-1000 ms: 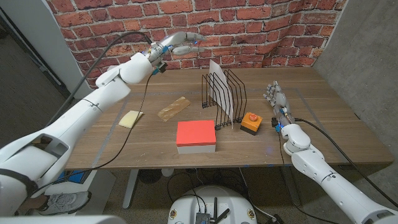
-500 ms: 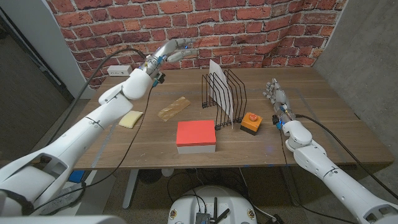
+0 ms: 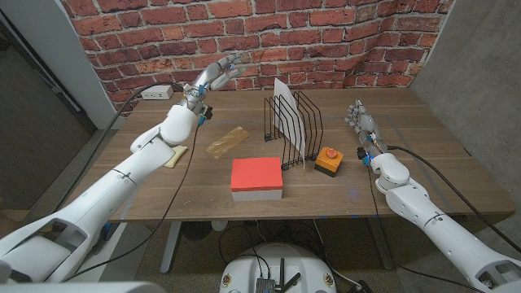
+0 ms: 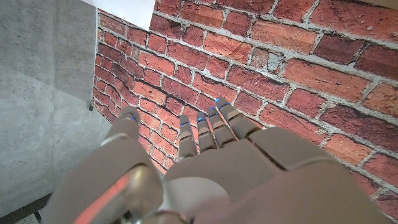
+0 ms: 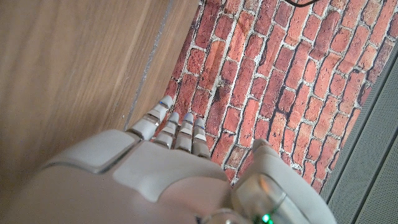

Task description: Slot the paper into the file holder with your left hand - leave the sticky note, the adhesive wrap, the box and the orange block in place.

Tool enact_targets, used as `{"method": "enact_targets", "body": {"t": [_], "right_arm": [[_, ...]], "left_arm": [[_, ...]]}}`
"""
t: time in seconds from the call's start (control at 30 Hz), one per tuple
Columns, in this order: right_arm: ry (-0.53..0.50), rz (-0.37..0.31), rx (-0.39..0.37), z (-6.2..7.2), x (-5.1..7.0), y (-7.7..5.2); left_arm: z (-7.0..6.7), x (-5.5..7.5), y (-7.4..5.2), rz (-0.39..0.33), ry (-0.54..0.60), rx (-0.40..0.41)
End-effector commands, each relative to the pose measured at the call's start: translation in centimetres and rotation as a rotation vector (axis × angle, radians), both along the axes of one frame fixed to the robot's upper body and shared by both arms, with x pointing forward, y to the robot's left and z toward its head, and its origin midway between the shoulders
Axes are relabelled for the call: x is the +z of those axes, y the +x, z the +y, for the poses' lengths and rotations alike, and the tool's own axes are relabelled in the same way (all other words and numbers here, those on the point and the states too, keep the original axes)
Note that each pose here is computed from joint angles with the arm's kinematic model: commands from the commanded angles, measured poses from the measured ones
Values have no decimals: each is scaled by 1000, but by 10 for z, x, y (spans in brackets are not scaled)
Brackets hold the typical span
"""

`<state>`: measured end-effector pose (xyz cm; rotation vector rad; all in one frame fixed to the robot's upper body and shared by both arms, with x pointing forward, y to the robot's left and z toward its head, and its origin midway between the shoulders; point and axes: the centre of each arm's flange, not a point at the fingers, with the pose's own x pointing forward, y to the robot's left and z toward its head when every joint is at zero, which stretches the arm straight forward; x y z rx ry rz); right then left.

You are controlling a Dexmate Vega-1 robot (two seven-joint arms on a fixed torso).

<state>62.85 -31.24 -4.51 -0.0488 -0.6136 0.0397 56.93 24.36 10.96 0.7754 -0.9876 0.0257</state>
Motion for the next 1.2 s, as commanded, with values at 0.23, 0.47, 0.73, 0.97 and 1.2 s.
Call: {"method": "enact_targets", "body": {"t": [0.23,0.47,0.73,0.97,1.2], "right_arm": [[-39,-7,39,4,15,10],[-47,0,61,4,15,9],[-54,7,68,3,15,8],[-59,17,73,2,14,7],[-37,22,86,3,9,9]], "left_arm": [[27,-49,8,102,-249,-24],[33,-69,14,165,-321,-40],[39,-83,20,205,-368,-69],[44,-98,25,224,-433,-90],[46,-109,30,217,-470,-96]]}}
